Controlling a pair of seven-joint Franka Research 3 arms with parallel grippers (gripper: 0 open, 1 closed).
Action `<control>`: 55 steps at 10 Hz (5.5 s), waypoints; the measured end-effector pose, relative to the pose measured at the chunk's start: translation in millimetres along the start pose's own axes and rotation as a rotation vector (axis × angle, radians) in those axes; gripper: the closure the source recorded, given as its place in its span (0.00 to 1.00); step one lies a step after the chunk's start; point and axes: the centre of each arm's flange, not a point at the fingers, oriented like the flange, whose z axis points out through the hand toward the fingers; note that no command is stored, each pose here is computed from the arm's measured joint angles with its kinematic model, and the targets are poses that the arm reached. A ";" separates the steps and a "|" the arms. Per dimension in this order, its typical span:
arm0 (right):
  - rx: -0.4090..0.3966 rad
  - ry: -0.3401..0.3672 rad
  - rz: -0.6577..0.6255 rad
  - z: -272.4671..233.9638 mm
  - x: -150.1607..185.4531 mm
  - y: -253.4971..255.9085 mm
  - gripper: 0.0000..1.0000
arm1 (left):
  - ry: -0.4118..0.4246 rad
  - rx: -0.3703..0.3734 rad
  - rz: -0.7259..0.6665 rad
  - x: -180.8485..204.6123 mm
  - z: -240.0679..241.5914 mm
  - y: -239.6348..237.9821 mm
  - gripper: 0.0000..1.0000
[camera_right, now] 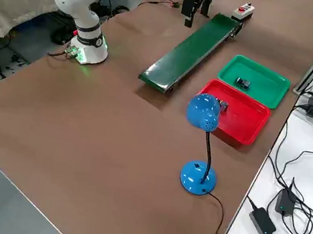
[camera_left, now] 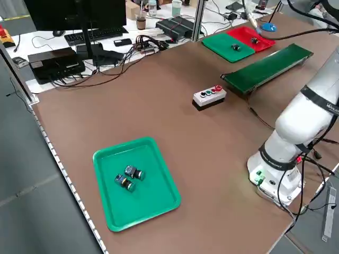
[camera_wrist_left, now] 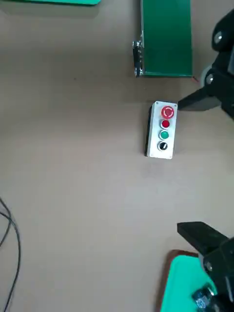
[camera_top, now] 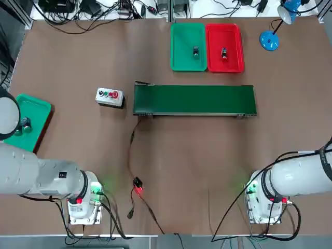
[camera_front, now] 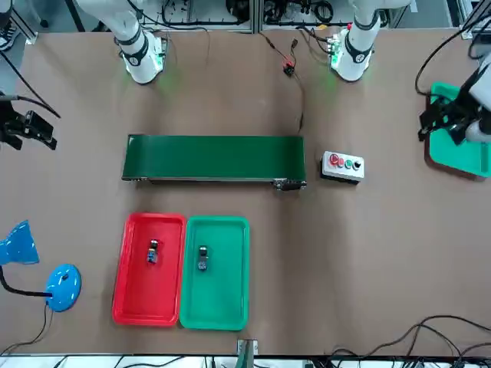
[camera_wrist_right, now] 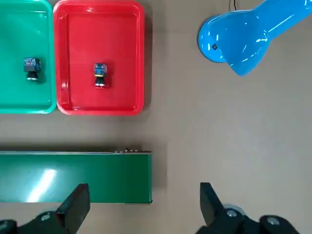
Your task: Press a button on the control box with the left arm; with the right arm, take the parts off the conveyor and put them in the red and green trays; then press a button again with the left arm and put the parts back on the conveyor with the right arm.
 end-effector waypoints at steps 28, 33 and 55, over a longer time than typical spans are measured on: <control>-0.003 0.174 -0.072 423.1 137.6 -153.1 0.00 | -0.101 -0.002 0.000 9.7 21.8 0.5 0.00; -0.007 0.171 -0.082 443.3 125.3 -150.7 0.15 | -0.101 -0.002 0.001 9.7 21.8 0.8 0.00; 0.069 -0.122 -0.205 297.4 -57.2 -106.8 0.67 | -0.104 -0.002 0.006 10.0 22.6 3.8 0.00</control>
